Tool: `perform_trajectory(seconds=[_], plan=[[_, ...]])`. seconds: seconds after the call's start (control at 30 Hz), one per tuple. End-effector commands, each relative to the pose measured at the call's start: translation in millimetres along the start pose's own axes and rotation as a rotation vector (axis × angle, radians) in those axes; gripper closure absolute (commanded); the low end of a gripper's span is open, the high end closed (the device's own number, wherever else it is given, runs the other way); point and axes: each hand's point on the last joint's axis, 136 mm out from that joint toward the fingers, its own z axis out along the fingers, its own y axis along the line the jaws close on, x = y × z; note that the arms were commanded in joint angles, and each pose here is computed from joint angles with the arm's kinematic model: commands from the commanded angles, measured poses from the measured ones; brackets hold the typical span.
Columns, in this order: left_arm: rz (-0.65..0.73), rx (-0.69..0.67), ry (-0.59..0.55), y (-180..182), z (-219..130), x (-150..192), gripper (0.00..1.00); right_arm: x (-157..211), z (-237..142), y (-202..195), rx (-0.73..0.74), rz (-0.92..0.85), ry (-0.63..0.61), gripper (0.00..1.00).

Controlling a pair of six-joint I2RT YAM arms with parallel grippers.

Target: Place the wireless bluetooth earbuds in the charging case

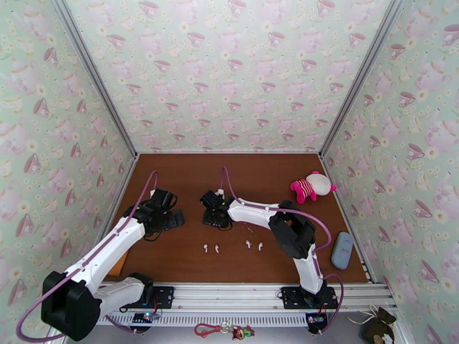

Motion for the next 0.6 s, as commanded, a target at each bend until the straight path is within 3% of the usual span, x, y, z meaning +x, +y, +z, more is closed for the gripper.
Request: perform_trajectory(seconds=[0.0, 0.27, 0.57], plan=[[-0.012, 0.014, 0.033, -2, 4, 4, 0.0, -2, -5, 7, -0.012, -0.014, 0.001, 0.36], [-0.006, 0.019, 0.064, -5, 8, 7, 0.0, -24, -65, 15, -0.072, -0.052, -0.078, 0.18], [-0.008, 0.046, 0.108, -13, 16, 15, 0.0, -10, -92, -18, -0.127, -0.039, -0.053, 0.17]])
